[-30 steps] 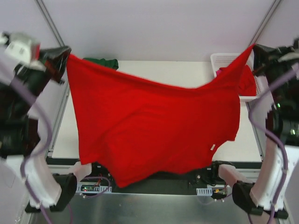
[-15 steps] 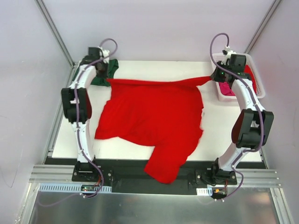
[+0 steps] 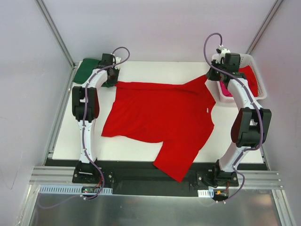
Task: Fold and stack the t-shirts
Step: Flatten the tshirt out
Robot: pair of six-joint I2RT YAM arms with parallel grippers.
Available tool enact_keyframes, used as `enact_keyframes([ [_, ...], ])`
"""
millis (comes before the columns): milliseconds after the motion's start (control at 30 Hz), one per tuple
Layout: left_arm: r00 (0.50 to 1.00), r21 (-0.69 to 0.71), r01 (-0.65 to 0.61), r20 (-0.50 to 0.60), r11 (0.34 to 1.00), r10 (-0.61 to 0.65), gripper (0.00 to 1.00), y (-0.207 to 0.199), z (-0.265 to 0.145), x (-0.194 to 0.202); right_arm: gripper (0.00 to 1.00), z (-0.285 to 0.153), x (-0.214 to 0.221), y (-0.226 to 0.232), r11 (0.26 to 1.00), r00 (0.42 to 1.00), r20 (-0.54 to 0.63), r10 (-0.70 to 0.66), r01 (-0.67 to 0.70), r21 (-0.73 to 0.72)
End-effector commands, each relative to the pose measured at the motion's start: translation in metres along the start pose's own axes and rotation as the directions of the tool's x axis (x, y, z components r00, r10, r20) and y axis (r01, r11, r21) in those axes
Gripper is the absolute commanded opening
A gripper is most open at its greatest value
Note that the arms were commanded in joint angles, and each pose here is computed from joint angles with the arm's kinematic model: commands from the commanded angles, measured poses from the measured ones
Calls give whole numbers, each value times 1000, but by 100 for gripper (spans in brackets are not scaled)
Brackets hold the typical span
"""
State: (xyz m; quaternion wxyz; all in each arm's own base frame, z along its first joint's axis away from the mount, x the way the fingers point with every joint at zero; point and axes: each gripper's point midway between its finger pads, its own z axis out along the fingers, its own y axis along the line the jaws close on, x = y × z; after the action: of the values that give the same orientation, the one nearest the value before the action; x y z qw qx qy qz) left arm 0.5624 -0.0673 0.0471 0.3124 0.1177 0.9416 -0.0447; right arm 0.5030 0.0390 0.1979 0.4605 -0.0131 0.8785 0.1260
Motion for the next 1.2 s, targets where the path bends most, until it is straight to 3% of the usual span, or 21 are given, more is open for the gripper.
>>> enact_keyframes([
  [0, 988, -94, -1, 151, 996, 16, 0, 22, -43, -51, 1, 6, -24, -4, 998, 997, 54, -49, 47, 42],
  [400, 947, -219, 12, 317, 976, 59, 0, 47, -63, -115, 1, 50, -27, -38, 968, 998, 51, -30, 16, 250],
  [900, 948, -248, -2, 309, 969, 81, 0, 53, -33, -110, 1, 73, -35, -81, 858, 990, 57, -129, 83, 507],
  [1167, 947, -254, -16, 308, 967, 96, 0, 53, -25, -109, 1, 97, -47, -75, 882, 974, 109, -200, 130, 454],
])
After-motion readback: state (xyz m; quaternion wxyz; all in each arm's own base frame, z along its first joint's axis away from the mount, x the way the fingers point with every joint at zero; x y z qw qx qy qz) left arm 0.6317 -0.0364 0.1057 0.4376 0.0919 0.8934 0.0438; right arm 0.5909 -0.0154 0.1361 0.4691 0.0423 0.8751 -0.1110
